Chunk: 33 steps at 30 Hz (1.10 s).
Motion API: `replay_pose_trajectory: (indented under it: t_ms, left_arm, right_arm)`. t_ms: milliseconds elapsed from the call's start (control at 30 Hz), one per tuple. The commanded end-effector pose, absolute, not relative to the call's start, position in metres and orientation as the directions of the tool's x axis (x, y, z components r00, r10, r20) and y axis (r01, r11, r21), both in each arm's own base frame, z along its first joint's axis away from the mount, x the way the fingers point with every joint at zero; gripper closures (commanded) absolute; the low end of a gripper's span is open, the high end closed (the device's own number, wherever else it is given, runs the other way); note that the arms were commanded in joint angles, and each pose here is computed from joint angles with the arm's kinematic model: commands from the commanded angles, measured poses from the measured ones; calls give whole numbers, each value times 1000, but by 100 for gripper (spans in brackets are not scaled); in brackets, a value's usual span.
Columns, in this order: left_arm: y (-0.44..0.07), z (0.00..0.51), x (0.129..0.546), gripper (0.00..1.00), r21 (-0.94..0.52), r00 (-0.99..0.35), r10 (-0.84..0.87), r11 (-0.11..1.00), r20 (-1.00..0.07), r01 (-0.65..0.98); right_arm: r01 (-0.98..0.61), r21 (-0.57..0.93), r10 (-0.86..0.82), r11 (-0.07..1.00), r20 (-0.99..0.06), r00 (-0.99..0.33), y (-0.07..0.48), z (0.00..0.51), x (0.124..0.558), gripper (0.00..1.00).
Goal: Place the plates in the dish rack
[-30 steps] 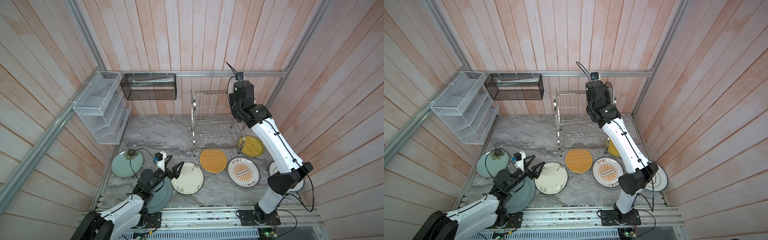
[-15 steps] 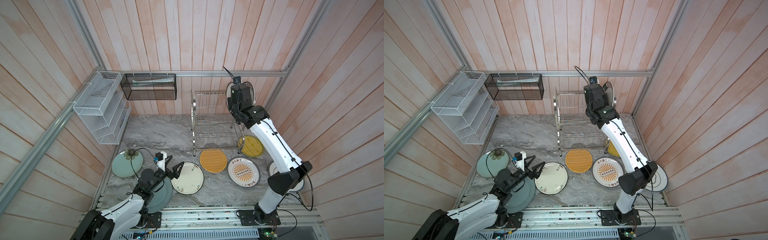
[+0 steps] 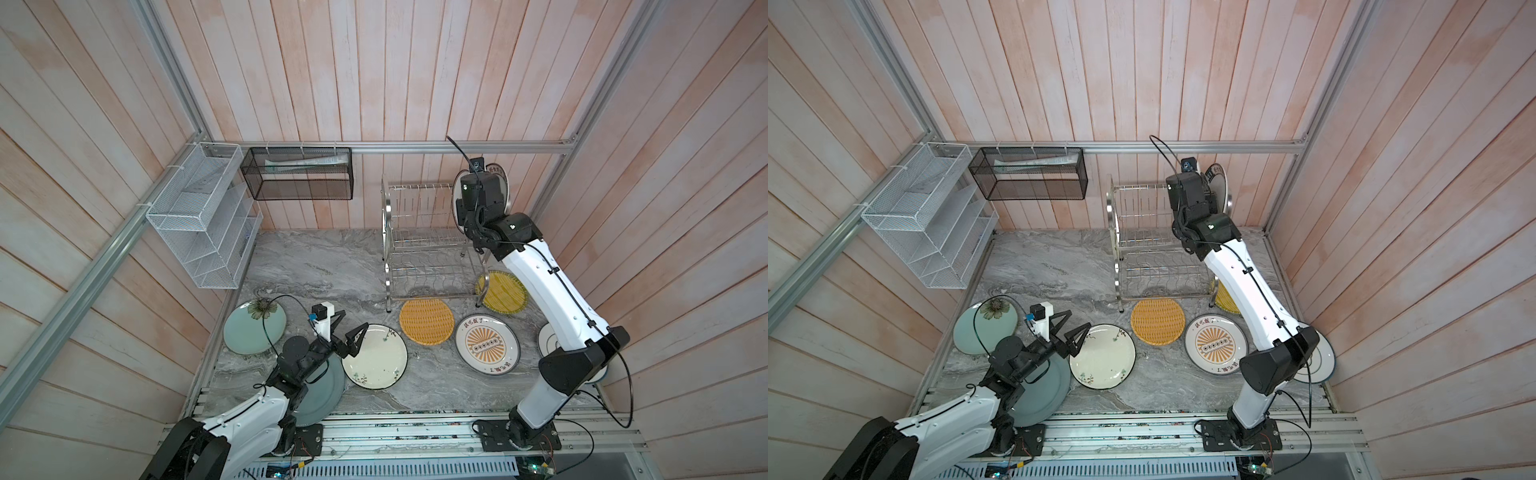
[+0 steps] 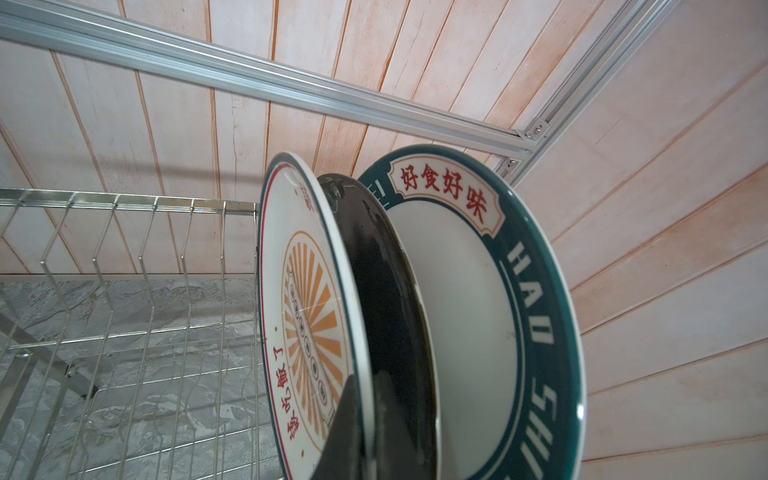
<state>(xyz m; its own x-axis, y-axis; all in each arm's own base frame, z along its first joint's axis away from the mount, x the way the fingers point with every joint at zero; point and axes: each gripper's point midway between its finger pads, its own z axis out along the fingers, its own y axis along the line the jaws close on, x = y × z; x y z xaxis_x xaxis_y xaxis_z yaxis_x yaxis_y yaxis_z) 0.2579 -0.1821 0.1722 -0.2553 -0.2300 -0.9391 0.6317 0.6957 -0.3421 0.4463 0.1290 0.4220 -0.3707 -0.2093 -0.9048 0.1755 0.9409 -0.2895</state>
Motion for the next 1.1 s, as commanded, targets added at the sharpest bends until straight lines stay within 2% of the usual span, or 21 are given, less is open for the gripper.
replay_pose_trajectory:
  t_ms: [0,167,533,733,1000,1067]
  left_arm:
    - [-183,179,262,0,-326,-240,-222,698,-945,638]
    - [-184,179,263,0,-327,-245,-219,697,-944,638]
    - [-186,178,264,0,-335,-258,-217,694,-941,638]
    - [-186,179,264,0,-335,-257,-218,693,-941,638]
    - [-187,177,264,0,-339,-265,-215,692,-940,637]
    - [-187,176,265,0,-340,-270,-213,693,-939,635]
  right_arm:
    - [157,-276,-201,948,-905,-376,135,426,435,100]
    - [156,-284,-206,946,-898,-390,139,424,433,98]
    - [159,-283,-203,946,-897,-393,138,424,430,84]
    - [167,-290,-206,942,-896,-392,136,423,430,80]
    - [170,-292,-210,941,-900,-383,135,426,429,66]
    - [170,-298,-216,939,-898,-382,134,427,430,65]
